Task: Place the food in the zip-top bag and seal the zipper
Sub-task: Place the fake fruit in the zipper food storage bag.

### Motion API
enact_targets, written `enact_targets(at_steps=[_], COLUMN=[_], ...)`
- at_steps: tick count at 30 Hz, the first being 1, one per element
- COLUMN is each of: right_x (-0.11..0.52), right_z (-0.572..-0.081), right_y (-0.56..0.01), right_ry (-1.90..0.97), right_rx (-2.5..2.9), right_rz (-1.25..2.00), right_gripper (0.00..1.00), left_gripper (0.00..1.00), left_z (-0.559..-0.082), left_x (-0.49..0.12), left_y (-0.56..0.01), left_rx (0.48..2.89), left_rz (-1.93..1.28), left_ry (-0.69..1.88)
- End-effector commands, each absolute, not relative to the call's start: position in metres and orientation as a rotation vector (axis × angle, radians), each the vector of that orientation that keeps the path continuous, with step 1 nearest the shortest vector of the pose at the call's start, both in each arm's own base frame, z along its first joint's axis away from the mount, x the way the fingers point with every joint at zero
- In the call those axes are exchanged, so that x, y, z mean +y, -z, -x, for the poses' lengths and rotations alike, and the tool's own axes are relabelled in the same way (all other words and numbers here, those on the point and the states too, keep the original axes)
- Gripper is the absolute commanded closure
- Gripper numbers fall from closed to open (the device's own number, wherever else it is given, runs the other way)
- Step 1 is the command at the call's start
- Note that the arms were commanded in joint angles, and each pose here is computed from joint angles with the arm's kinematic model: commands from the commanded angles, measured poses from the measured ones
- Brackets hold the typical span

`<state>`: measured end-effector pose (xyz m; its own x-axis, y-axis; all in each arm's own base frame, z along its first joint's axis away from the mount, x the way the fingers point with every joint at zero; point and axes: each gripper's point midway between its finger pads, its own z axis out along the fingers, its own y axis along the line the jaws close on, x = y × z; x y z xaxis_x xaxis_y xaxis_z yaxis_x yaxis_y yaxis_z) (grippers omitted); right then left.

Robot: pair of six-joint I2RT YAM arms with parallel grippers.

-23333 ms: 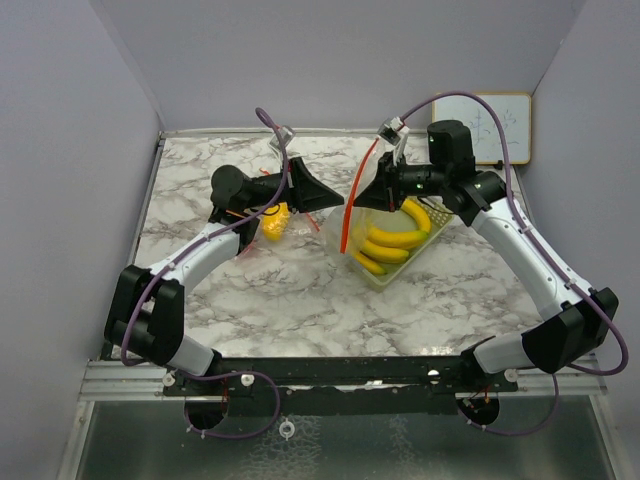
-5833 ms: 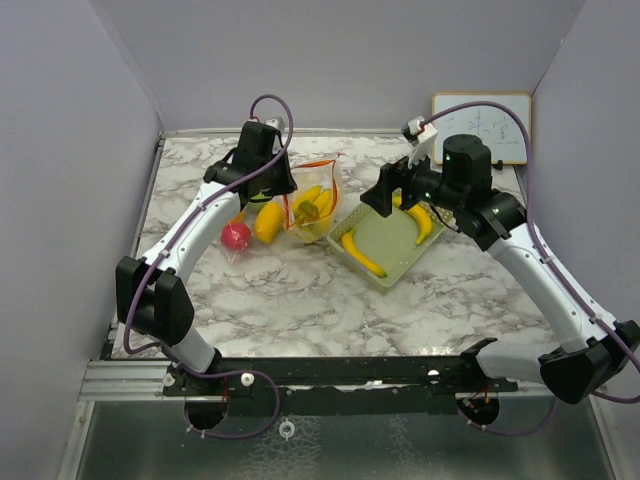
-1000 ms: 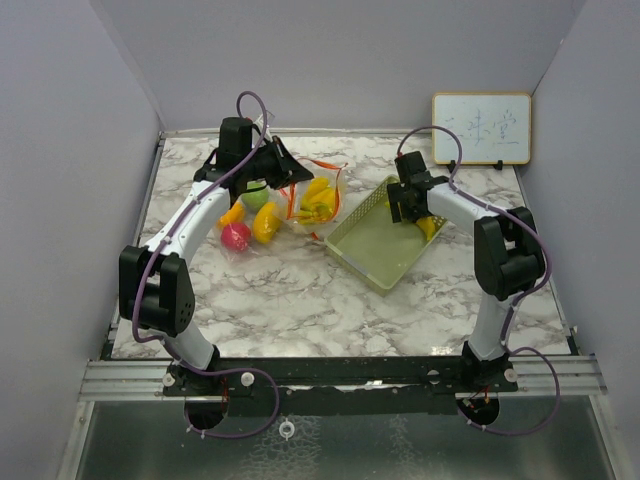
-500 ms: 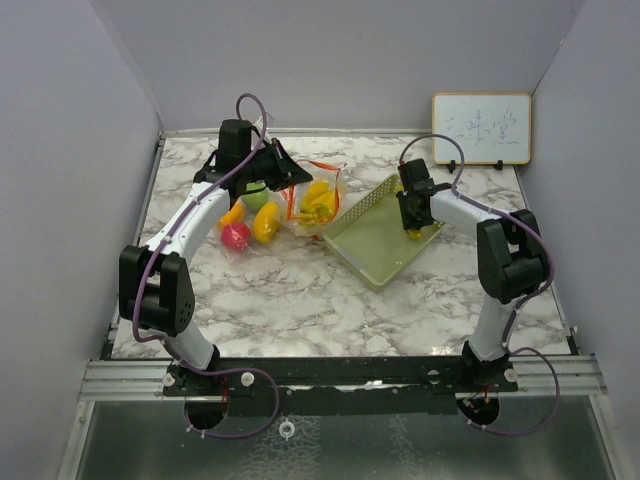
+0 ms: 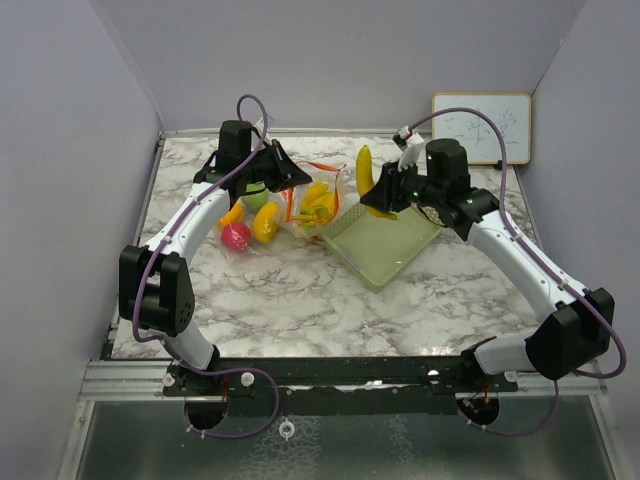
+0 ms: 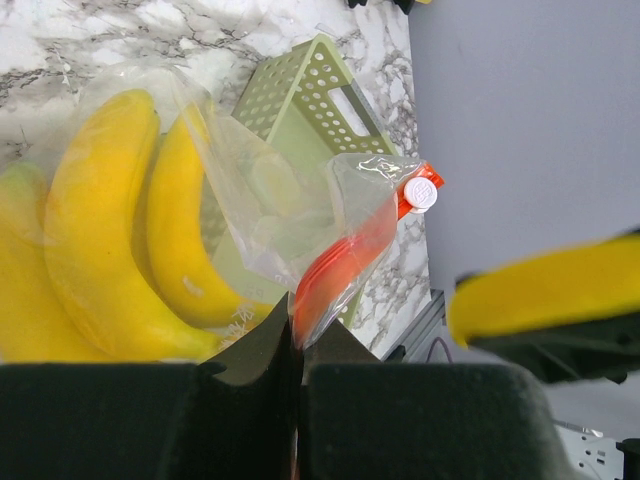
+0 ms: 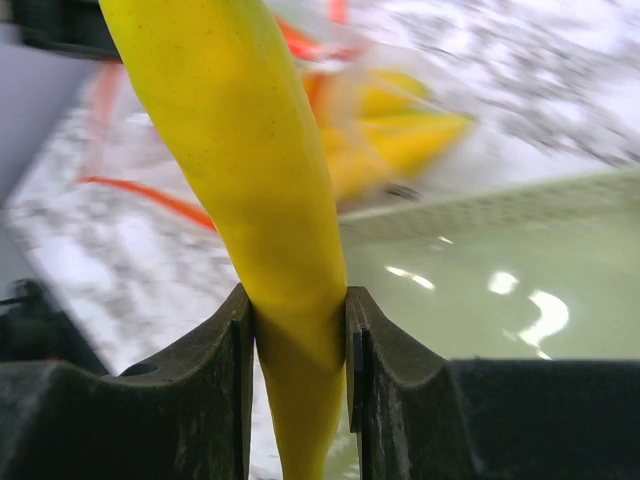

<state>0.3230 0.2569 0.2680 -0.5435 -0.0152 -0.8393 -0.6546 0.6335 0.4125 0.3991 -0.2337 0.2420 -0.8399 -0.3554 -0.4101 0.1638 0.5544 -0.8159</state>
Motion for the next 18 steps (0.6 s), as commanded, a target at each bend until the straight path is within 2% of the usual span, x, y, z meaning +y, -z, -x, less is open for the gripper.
enact_targets(at_steps=[1,12,18], right_x=[0.295,0.316,0.314], right_z=[-0.293,-0.273,-0.264], right_y=[-0.277,-0.270,-0.257], right_ry=[-1.325,-1.678,-1.719], right_rx=[1.991,2.432,2.540], right_rz=[0.494,0.164,0.050], right_gripper=[0.88,0.89,0.89], left_gripper=[1.00,1.00,1.00], left_z=[-0.401,-0.413,-0.422], left_x=[-0.230,-0.225,-0.223], left_y=[-0.241,-0.232,-0.237], left_rx=[2.227,2.169,2.086], left_rz=[0.109,0.024,-0.045], left_ry=[1.237,1.138,1.088])
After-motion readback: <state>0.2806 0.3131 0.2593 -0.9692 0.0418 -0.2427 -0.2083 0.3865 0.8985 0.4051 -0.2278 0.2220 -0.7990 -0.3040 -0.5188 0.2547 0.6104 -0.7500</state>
